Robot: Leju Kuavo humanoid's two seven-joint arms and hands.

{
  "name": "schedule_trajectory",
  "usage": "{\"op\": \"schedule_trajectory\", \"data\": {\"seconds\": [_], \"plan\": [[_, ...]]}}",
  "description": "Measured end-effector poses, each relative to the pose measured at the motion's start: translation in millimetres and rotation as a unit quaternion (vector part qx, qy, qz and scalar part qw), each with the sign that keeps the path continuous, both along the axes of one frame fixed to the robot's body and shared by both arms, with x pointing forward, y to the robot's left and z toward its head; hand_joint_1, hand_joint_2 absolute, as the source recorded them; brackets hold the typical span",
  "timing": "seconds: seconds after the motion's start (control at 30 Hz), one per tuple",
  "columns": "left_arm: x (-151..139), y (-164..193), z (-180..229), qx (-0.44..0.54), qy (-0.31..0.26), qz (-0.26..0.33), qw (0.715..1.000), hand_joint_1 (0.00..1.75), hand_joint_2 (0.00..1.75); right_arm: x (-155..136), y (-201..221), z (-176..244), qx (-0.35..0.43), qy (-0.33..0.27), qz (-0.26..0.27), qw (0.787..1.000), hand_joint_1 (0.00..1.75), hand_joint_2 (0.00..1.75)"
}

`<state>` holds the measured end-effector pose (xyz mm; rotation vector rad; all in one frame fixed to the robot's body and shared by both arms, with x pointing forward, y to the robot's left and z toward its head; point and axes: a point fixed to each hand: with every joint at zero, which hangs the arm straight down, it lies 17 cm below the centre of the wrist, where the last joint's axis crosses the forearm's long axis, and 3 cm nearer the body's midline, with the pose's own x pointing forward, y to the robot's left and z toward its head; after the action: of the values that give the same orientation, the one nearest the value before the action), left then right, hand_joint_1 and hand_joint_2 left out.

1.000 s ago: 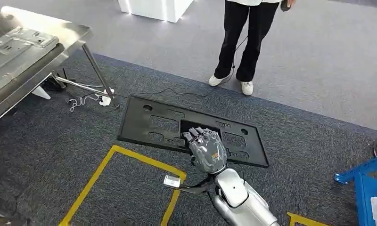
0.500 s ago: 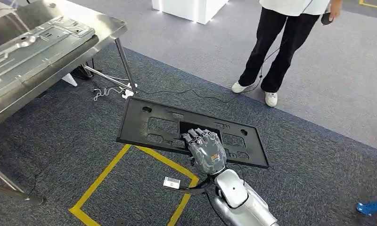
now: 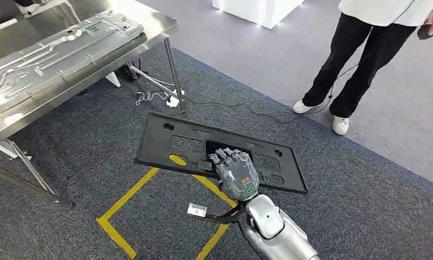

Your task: Take the parts from the cabinet and place them on the table.

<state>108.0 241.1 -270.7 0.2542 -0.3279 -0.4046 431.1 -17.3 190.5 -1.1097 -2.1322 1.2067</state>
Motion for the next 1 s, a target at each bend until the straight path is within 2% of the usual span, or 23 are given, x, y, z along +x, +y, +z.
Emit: {"op": "schedule_trajectory", "data": {"seconds": [1.0], "plan": [[0,0,0,0.001,0.000,0.001,1.000,0.00,1.75,0,0,-2,0.000,0.003,0.000,1.000,1.75,1.75]]}}
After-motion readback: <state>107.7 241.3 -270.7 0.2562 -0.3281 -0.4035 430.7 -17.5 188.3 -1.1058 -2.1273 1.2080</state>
